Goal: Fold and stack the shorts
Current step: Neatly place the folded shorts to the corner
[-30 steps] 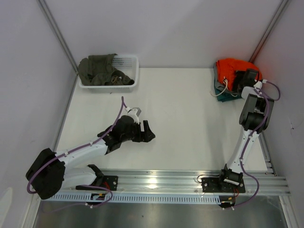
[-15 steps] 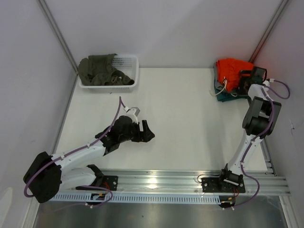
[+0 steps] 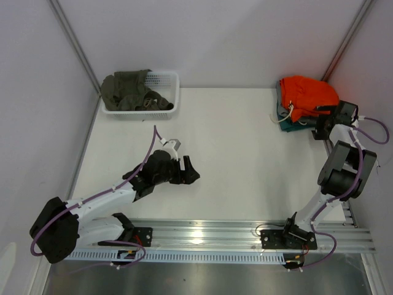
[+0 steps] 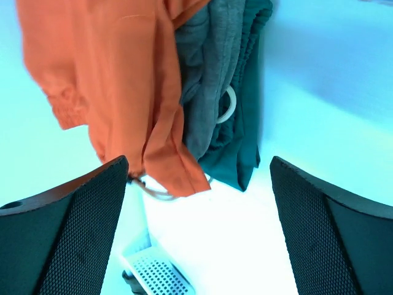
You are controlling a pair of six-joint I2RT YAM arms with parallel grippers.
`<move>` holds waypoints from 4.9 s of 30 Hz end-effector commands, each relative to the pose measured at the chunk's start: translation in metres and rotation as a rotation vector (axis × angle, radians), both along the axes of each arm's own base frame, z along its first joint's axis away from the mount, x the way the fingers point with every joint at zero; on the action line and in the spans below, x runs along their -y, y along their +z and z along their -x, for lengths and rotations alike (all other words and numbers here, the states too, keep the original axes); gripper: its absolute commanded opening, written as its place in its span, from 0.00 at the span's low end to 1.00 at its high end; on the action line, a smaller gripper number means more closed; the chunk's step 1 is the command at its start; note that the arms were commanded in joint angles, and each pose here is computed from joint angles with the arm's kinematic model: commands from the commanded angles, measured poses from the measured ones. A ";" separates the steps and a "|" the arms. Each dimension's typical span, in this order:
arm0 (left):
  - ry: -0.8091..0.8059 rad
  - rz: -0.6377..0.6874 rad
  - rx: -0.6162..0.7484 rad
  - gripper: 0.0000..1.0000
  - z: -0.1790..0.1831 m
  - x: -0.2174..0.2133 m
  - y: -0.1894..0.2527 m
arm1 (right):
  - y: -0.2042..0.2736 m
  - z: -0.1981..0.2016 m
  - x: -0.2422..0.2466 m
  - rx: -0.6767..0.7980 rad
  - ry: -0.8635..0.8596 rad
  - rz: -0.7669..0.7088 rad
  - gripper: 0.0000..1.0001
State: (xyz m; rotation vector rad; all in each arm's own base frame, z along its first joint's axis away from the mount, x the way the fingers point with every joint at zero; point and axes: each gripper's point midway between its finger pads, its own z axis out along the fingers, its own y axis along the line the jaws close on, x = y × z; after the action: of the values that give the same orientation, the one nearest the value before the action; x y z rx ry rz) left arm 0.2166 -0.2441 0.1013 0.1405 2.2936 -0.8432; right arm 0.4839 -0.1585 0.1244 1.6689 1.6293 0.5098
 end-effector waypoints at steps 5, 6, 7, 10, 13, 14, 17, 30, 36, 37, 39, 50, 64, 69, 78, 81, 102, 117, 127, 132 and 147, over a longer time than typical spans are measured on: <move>-0.011 -0.006 0.018 0.86 -0.002 0.003 0.000 | 0.085 -0.019 0.000 0.323 0.127 0.122 0.85; -0.013 -0.006 0.019 0.86 -0.003 0.004 0.000 | 0.108 -0.031 0.000 0.435 0.146 0.146 0.74; -0.013 -0.007 0.018 0.86 -0.003 0.004 0.000 | 0.113 -0.037 -0.002 0.475 0.164 0.142 0.65; -0.015 -0.011 0.009 0.86 -0.003 0.004 -0.003 | 0.128 -0.065 -0.008 0.587 0.241 0.097 0.31; -0.014 -0.009 0.010 0.86 -0.004 0.006 -0.003 | 0.134 -0.088 -0.017 0.696 0.272 0.058 0.09; -0.015 0.005 0.022 0.86 -0.007 0.009 0.000 | 0.137 -0.093 -0.019 0.730 0.281 0.055 0.06; -0.015 0.000 0.013 0.86 -0.007 0.010 -0.002 | 0.123 -0.119 -0.026 0.756 0.294 0.032 0.04; -0.007 -0.006 0.015 0.86 -0.007 0.008 -0.003 | -0.046 -0.159 -0.045 0.606 0.184 -0.079 0.06; -0.007 -0.008 0.019 0.86 -0.009 0.008 -0.001 | -0.033 -0.168 -0.050 0.662 0.203 -0.084 0.08; -0.007 -0.008 0.020 0.86 -0.009 0.008 0.000 | -0.025 -0.170 -0.050 0.671 0.208 -0.068 0.08; -0.007 -0.006 0.022 0.86 -0.010 0.009 0.002 | 0.010 -0.178 -0.050 0.729 0.218 -0.045 0.09; 0.012 -0.027 0.035 0.86 -0.011 0.002 0.006 | 0.061 -0.230 -0.051 0.804 0.221 -0.025 0.12; 0.019 -0.047 0.021 0.87 -0.012 0.001 0.001 | -0.020 -0.212 -0.048 0.618 0.089 -0.060 0.18; 0.011 -0.034 0.019 0.87 -0.010 0.002 0.000 | 0.021 -0.203 -0.038 0.588 0.078 -0.045 0.20; 0.031 -0.017 0.048 0.88 -0.005 -0.006 0.010 | 0.090 -0.218 -0.034 0.659 0.123 -0.049 0.31; 0.037 -0.017 0.049 0.88 -0.003 -0.009 0.009 | 0.101 -0.208 -0.032 0.627 0.109 -0.043 0.31; 0.016 0.022 0.055 0.88 0.002 -0.006 0.012 | -0.019 -0.116 -0.013 0.199 -0.079 -0.080 0.32; 0.013 0.013 0.074 0.89 0.002 -0.008 0.019 | 0.103 -0.122 -0.029 0.422 0.143 0.062 0.34; 0.017 0.016 0.127 0.93 -0.003 -0.009 0.034 | 0.149 -0.015 -0.081 0.546 0.366 0.189 0.43; 0.063 0.011 0.183 0.95 -0.009 -0.020 0.045 | 0.171 0.059 -0.118 0.561 0.471 0.465 0.56; 0.205 0.004 0.342 0.99 -0.009 -0.062 0.061 | 0.119 0.195 -0.187 0.596 0.694 0.735 1.00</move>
State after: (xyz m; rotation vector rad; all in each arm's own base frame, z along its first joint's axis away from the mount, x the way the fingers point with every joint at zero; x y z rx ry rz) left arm 0.2223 -0.1962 0.1642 0.0582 1.9826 -0.7382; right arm 0.3041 0.0174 0.2716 0.4178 1.5474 0.5852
